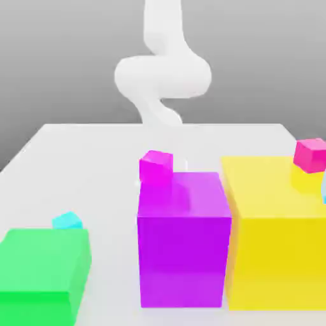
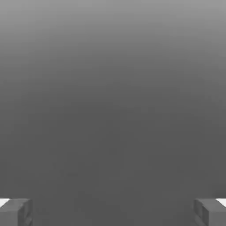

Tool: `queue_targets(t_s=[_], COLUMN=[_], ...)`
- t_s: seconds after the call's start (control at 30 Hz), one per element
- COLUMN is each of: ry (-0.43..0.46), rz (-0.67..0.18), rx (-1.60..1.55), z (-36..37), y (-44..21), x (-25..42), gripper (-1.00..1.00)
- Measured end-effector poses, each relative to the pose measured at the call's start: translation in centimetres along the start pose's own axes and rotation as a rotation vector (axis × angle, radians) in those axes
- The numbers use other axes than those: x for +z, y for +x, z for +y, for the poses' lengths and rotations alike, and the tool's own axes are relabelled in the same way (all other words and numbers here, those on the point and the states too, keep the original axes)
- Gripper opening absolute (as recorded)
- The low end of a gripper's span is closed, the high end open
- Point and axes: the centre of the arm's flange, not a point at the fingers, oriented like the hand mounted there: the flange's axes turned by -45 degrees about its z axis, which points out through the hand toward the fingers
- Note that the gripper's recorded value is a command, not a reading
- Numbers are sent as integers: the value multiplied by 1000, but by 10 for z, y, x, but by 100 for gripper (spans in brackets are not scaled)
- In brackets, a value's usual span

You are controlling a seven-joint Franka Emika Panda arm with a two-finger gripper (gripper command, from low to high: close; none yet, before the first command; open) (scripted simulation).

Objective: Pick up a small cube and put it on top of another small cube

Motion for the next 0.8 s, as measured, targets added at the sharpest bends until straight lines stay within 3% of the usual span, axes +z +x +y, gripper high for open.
queue_targets(t_s=[0.4, 0.8], ry=[-28, 144], rz=[-320, -594], rx=[-294, -527], z=[108, 176], y=[-116, -307], x=[178, 265], gripper=[0, 0])
